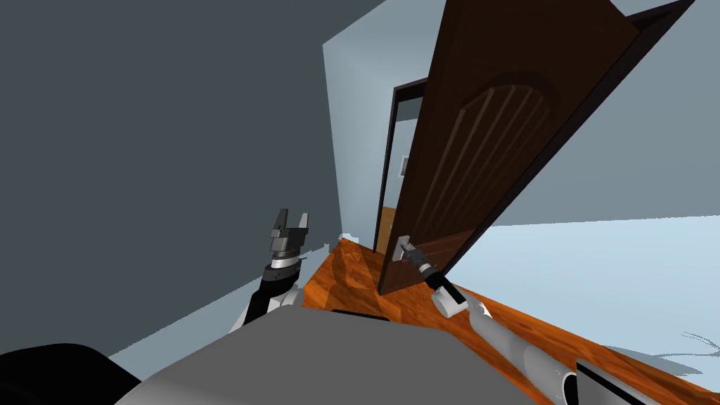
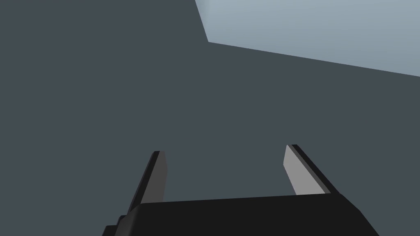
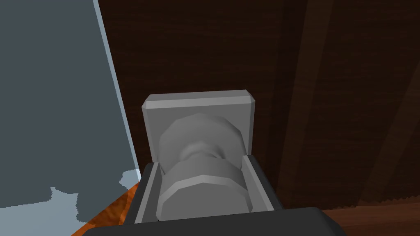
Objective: Pull the door open
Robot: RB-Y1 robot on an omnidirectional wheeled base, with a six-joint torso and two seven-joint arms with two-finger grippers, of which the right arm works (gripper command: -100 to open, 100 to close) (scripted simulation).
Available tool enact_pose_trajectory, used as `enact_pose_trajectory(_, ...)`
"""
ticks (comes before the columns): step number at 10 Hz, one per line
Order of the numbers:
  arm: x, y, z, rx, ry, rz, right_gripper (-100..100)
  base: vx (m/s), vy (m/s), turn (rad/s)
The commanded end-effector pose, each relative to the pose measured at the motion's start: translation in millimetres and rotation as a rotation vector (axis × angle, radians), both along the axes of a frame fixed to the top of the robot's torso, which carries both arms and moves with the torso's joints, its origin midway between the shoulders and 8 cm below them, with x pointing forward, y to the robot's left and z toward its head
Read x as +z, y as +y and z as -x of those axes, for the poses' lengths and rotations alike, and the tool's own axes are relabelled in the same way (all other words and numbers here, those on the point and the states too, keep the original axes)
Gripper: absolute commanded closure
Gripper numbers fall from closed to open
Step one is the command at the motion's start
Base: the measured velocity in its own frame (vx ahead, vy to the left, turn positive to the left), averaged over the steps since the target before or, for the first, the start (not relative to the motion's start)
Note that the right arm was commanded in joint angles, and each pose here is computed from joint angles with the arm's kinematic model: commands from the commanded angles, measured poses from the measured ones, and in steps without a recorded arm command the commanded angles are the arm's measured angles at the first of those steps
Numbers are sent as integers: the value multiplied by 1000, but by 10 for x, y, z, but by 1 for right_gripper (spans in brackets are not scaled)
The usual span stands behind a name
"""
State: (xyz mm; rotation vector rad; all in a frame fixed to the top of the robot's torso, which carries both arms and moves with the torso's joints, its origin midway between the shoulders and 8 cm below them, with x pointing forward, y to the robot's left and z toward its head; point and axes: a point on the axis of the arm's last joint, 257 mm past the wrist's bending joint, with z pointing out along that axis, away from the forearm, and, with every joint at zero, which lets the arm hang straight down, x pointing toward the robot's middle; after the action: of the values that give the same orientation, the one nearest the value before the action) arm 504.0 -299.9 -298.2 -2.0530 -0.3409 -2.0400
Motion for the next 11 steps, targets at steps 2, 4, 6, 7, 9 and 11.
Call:
enact_pose_trajectory(2, -8, 3, 58, 20, 0, -1, 100, -109, -66, 66)
enact_pose_trajectory(4, -2, 2, 87, 32, -2, -1, 100, -169, -139, 110)
enact_pose_trajectory(6, 8, 1, 155, 60, -4, -2, 100, -185, -149, 127)
enact_pose_trajectory(7, 10, 0, 173, 67, -5, -2, 100, -181, -167, 107)
enact_pose_trajectory(9, 17, -2, 239, 93, -6, -4, 100, -151, -134, 123)
enact_pose_trajectory(11, 21, -4, 284, 110, -5, -5, 100, -190, -152, 104)
